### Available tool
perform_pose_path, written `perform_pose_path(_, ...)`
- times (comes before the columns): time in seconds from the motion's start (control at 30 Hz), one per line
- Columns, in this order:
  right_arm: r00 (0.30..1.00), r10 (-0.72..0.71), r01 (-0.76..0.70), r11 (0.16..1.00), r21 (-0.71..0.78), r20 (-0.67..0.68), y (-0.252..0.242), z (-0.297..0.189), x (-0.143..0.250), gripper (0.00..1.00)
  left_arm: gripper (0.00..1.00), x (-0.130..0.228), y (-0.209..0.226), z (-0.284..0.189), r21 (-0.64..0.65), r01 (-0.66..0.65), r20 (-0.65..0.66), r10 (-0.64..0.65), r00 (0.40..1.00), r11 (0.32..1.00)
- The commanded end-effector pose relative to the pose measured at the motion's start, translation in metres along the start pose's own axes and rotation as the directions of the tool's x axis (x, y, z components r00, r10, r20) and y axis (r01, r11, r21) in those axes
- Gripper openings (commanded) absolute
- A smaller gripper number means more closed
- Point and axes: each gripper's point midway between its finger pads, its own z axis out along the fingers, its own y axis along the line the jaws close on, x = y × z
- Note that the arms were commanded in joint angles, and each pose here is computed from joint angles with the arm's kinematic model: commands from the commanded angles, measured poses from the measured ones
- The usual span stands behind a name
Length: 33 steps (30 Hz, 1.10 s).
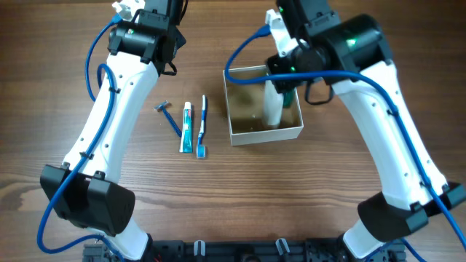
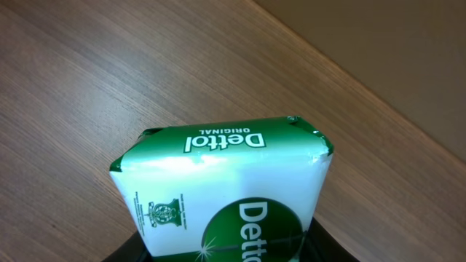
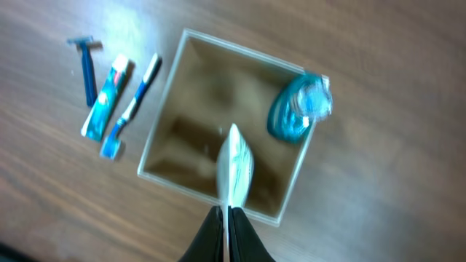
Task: Pack container
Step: 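Lay the Pantene tube flat across the box's right side, release, withdraw right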
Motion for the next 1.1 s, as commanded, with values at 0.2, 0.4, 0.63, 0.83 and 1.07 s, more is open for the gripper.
perform_pose_path(0.2,0.998,0.053,-0.049,0.988,0.149,-0.021,-0.028,-0.011,0.011,0.04,0.2,-0.013,0.003,-0.003,-0.012,0.001,0.038,0.0,0.999,1.0)
perform_pose_path(0.4,0.997,0.076,-0.077,0.985,0.152,0.011,-0.033,-0.011,0.004,0.04,0.2,-0.012,0.003,-0.003,-0.009,0.001,0.035,0.0,0.999,1.0)
perform_pose_path(0.63,0.985,0.115,-0.133,0.982,0.137,0.128,-0.033,-0.012,-0.023,0.14,0.2,-0.002,-0.007,-0.004,0.046,-0.004,-0.024,0.005,1.0,0.999)
perform_pose_path(0.83,0.95,0.193,-0.227,0.966,0.12,0.246,-0.044,-0.017,-0.05,0.29,0.16,0.024,-0.033,-0.01,0.191,-0.053,-0.151,0.083,0.985,0.98)
perform_pose_path(1.07,0.849,0.4,-0.464,0.878,0.121,0.346,-0.102,-0.025,-0.059,0.54,0.19,0.066,-0.087,-0.039,0.438,-0.305,-0.127,0.394,0.91,0.846)
